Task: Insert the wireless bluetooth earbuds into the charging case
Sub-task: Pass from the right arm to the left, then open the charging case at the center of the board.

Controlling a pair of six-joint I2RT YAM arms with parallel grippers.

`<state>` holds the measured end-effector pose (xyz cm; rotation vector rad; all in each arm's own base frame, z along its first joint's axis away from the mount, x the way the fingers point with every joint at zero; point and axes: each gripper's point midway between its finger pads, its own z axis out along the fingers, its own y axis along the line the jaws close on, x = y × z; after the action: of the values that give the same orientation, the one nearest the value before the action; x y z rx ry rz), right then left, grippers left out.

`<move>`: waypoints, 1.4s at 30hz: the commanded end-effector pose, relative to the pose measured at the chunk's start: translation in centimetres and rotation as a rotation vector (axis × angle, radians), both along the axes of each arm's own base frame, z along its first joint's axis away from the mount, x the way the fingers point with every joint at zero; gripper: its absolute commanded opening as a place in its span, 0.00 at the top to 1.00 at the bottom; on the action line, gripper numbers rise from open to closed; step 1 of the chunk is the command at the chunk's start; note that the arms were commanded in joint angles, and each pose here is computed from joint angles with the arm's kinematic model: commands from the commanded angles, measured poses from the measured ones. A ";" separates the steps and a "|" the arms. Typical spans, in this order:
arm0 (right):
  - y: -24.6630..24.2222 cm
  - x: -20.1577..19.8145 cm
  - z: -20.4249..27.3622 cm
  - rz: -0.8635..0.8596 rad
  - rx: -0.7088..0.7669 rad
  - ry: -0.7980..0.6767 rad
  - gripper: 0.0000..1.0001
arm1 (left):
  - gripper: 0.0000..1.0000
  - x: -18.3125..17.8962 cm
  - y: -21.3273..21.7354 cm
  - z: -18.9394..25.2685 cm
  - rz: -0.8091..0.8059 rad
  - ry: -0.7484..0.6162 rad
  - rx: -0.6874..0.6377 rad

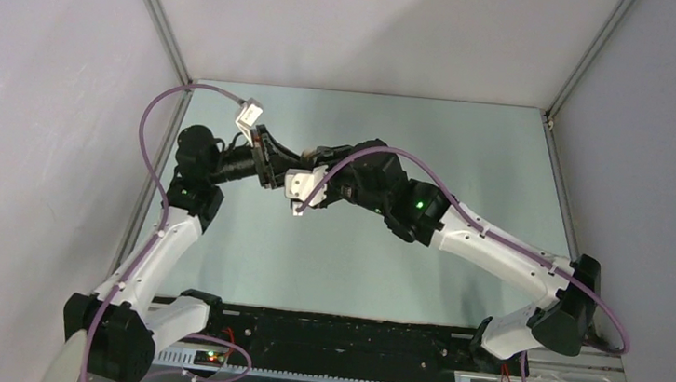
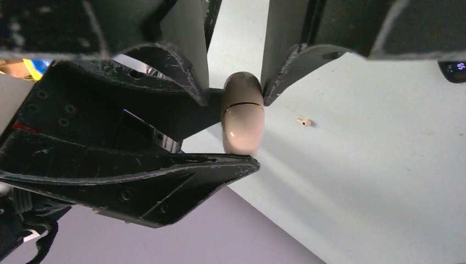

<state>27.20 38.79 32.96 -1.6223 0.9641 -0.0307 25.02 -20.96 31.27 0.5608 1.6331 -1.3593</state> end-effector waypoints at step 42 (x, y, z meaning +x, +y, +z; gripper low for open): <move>-2.8 -8.0 3.9 0.199 0.273 1.039 0.06 | 1.00 -5.5 -0.7 -0.2 -0.205 -0.693 0.112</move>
<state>20.59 35.20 37.14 -1.4131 1.4547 0.9902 20.24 -21.35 30.13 1.0581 1.2399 -1.1342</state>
